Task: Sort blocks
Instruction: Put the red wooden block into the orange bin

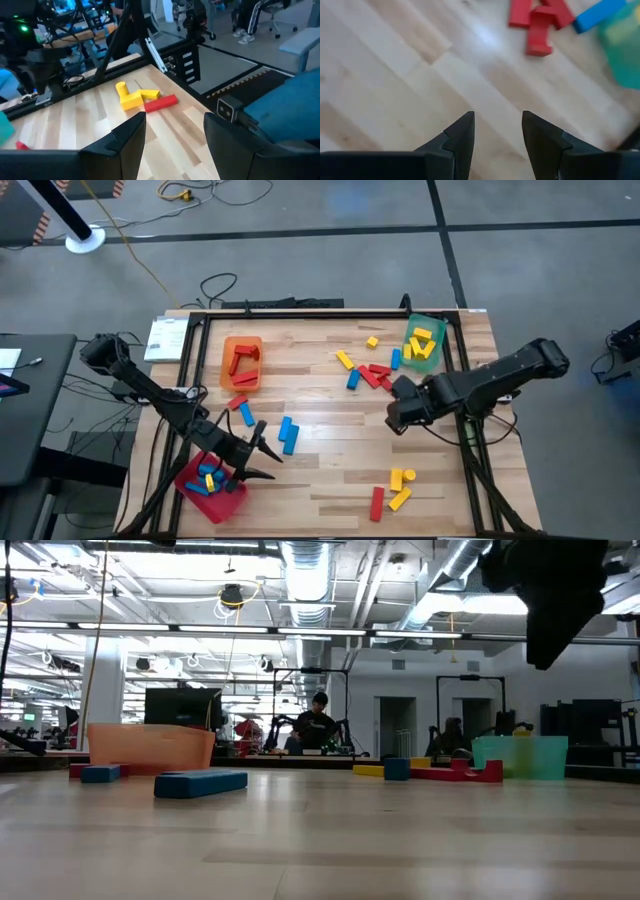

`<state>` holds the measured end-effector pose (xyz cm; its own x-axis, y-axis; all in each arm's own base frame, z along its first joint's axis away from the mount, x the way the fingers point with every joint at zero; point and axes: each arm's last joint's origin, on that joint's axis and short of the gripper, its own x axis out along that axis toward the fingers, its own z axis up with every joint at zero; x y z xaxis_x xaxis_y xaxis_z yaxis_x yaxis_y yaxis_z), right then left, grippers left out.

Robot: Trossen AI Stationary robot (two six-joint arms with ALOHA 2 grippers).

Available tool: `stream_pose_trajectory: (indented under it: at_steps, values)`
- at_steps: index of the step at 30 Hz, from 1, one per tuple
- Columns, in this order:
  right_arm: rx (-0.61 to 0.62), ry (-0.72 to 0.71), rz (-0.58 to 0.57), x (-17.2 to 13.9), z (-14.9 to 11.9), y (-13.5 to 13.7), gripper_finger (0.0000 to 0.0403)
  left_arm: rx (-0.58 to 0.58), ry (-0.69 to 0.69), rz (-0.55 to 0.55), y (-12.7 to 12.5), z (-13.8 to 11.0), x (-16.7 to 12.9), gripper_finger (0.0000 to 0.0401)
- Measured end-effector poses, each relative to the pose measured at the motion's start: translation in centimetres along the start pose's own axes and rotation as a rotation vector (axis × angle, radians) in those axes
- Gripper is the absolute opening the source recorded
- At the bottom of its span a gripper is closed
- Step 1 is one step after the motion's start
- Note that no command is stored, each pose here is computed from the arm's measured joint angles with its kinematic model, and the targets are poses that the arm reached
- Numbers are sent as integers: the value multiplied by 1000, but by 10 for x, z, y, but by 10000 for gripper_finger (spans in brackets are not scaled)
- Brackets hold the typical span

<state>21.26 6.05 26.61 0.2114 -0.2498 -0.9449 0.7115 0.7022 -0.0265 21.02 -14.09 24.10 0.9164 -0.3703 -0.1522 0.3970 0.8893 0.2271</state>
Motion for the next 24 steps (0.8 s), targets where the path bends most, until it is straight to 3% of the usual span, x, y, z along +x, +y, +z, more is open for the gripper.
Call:
stream_pose_trajectory:
  at_steps: [6, 11, 16, 24]
  values:
    - [-33, -33, 102, -6, -12, 15, 179, 36, 110, -9, -7, -15, 24, 195]
    - [-54, -53, 165, -10, -17, 24, 179, 68, 446, 216, 0, -16, 32, 195]
    - [-70, -56, 184, -12, -22, 27, 179, -53, 680, 317, 7, -7, 12, 195]
    - [-100, -65, 198, -14, -28, 30, 179, -275, 842, 381, 7, -6, -30, 195]
